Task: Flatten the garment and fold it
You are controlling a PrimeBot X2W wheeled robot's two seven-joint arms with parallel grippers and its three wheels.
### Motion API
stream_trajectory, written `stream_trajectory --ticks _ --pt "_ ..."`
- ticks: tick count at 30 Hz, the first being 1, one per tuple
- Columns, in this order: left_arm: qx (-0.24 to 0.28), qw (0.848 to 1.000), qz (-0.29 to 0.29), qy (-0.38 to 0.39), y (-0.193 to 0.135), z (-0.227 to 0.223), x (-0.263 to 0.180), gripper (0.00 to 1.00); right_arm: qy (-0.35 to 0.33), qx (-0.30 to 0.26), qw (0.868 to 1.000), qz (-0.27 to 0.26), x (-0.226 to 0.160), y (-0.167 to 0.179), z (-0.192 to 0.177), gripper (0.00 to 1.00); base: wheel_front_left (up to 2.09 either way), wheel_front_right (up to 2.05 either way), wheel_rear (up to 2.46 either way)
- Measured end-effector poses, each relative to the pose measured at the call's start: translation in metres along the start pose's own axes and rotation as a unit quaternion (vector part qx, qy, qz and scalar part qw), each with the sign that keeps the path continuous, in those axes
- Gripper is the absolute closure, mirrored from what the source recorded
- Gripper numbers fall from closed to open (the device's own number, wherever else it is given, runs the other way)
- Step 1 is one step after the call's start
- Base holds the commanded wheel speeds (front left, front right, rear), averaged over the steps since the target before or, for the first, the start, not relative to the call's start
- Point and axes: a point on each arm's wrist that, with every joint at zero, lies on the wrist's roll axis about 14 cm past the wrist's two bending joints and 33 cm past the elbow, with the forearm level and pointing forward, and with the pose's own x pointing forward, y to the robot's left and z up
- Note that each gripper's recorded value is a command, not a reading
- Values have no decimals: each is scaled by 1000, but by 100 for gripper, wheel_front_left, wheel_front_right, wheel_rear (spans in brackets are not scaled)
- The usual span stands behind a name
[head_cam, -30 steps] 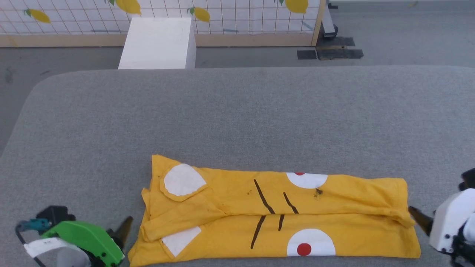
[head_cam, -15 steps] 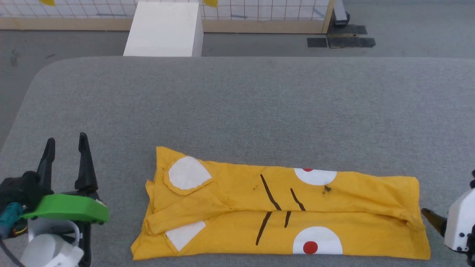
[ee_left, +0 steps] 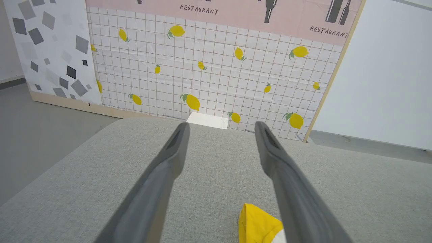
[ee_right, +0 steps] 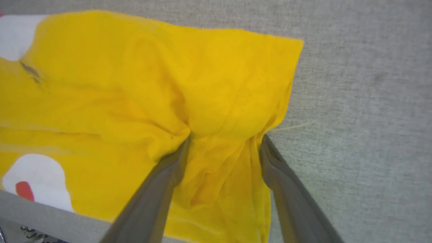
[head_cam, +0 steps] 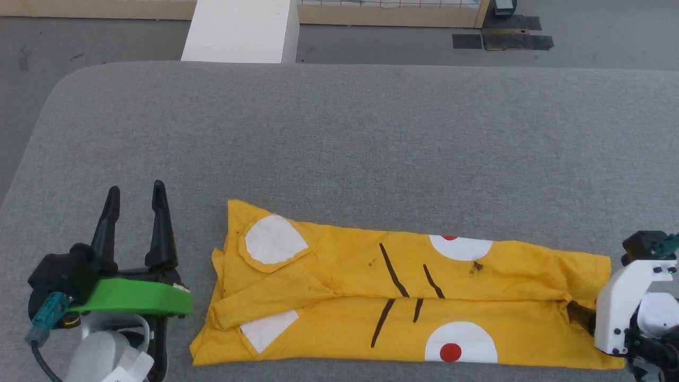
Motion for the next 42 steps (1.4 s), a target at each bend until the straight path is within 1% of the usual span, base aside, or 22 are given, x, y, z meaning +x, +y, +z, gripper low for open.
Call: stream_trajectory --ticks 5,6,7,8,15,17,20,23,25,27,30,32,35,40,42 --pt "-15 1000 0 -1 -4 -3 -1 0 13 -12 1000 1 2 3 -2 0 0 0 0" --pt "-15 1000 -1 -1 -4 -3 -1 0 16 -12 1000 1 3 3 -1 58 0 0 0" --pt "-17 1000 -1 -1 -5 -4 -1 0 20 -10 1000 0 2 2 -2 93 0 0 0" --pt "-18 1000 -1 0 -5 -5 -1 0 20 -8 1000 -2 2 0 -1 100 0 0 0" --pt "-24 1000 13 11 -1 -15 -4 0 13 16 999 -36 -2 -25 4 100 0 0 0" --pt "-21 1000 12 12 -1 -16 -5 0 8 26 998 -61 -7 -43 9 100 0 0 0" --pt "-18 1000 15 14 1 -18 -6 0 2 44 992 -119 -19 -83 13 100 0 0 0" --pt "-17 1000 15 20 1 -21 -8 0 13 50 981 -185 -34 -121 7 100 0 0 0" --pt "-17 999 16 22 2 -22 -8 0 16 53 976 -211 -40 -135 5 100 0 0 0" --pt "-16 999 15 23 2 -22 -9 0 14 50 973 -223 -43 -138 8 100 0 0 0" --pt "-17 999 9 27 -1 -25 -10 0 23 24 971 -237 -47 -135 13 100 0 0 0" --pt "-19 999 5 31 -4 -27 -11 0 27 5 973 -228 -49 -124 20 100 0 0 0" --pt "-21 999 1 33 -5 -28 -12 0 23 -31 980 -196 -50 -96 31 100 0 0 0" --pt "-23 999 -3 33 -9 -27 -14 0 49 -104 983 -140 -60 -48 29 100 0 0 0" --pt "-25 999 -5 31 -10 -26 -15 0 43 -129 985 -101 -63 -20 31 100 0 0 0"
